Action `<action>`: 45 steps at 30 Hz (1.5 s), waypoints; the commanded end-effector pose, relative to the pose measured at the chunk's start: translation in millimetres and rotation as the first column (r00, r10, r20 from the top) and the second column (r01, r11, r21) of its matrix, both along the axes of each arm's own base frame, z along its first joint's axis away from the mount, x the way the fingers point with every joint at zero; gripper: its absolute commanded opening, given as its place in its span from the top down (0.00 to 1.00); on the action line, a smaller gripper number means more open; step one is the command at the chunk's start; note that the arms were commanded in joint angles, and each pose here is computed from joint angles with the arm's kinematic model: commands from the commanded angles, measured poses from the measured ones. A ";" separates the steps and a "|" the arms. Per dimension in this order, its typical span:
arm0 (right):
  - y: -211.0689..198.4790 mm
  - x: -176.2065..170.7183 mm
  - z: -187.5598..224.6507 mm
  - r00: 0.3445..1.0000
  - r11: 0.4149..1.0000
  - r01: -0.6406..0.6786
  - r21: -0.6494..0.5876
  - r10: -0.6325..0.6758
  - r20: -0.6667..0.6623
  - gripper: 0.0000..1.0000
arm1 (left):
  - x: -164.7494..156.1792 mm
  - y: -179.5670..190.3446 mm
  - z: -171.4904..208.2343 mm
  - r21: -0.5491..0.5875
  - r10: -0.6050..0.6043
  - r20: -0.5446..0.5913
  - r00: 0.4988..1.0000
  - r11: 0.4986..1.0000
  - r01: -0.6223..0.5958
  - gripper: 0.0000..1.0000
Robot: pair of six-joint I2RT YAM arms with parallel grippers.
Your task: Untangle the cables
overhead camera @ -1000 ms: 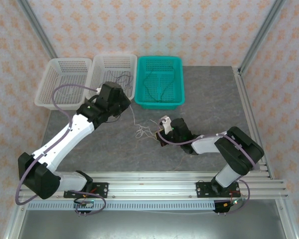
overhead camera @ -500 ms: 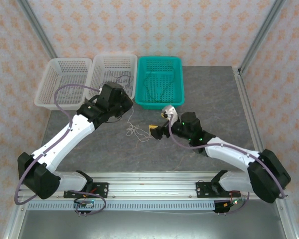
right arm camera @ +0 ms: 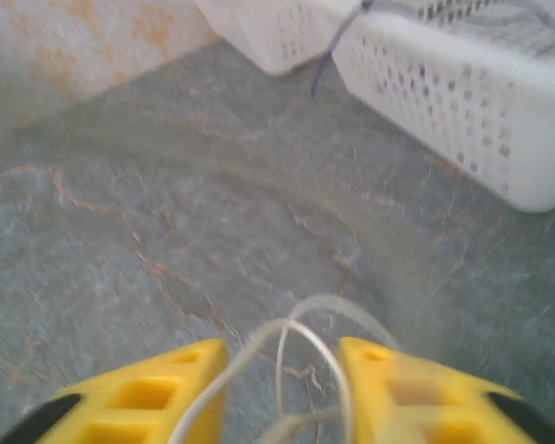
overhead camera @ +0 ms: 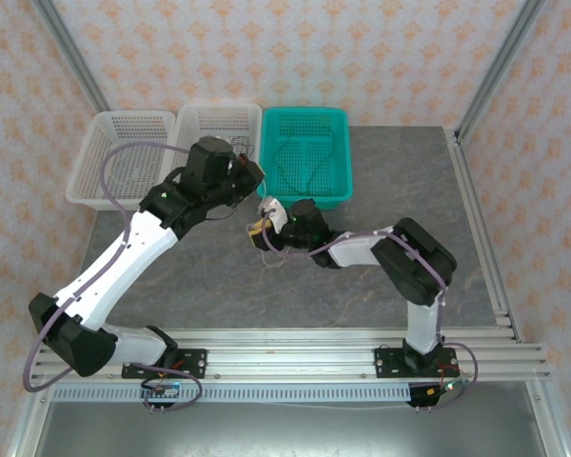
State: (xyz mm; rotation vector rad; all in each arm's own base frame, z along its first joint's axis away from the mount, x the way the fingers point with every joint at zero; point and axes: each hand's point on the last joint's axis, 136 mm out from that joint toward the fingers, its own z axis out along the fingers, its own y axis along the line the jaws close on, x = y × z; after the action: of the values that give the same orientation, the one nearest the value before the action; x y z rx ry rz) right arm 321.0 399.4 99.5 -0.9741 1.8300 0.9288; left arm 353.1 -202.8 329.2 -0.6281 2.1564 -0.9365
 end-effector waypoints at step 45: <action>5.2 14.1 248.2 0.903 0.977 -0.062 0.206 -0.033 0.428 0.18 | 12.9 100.5 253.8 -0.080 0.078 0.566 0.821 0.996 -0.039 1.00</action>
State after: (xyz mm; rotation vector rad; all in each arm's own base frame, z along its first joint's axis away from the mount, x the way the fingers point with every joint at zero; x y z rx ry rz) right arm 329.0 393.2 360.5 -0.8382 1.3454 0.9007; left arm 375.5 -88.1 560.4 -0.4636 1.6245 -0.9319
